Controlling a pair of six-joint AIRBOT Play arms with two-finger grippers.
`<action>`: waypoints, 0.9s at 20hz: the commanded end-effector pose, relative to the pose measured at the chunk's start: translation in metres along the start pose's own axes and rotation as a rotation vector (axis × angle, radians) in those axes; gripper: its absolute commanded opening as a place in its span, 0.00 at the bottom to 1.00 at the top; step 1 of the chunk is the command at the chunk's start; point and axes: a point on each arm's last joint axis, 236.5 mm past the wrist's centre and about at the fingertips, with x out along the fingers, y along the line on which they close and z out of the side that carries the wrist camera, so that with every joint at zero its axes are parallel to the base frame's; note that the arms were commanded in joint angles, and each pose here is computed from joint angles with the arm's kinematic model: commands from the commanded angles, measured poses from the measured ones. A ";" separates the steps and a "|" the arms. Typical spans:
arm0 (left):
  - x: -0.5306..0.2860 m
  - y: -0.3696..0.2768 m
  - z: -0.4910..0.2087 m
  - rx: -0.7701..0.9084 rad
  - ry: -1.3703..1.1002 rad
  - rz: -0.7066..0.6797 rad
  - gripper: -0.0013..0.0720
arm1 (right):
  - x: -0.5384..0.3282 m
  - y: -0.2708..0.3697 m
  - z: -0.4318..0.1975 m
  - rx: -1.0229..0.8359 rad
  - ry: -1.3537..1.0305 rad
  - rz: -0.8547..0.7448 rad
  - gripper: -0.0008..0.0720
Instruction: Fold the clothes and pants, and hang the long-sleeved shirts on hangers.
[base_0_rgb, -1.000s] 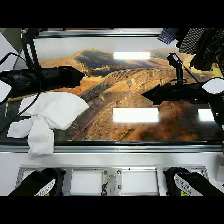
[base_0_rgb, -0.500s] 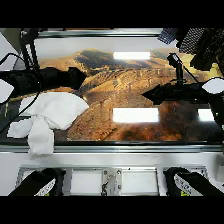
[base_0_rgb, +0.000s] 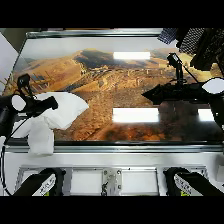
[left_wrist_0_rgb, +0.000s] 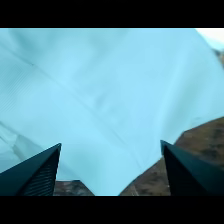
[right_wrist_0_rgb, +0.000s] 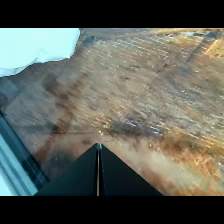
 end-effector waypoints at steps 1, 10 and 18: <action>0.050 0.034 -0.026 -0.145 0.076 0.025 0.97 | 0.000 0.000 0.000 0.001 0.001 0.001 0.04; 0.081 0.002 -0.029 -0.072 0.123 0.005 0.04 | 0.000 0.000 0.000 0.001 0.001 0.001 0.04; -0.106 -0.256 0.024 0.399 -0.308 -0.465 0.03 | 0.000 0.002 0.005 0.011 -0.023 0.010 0.04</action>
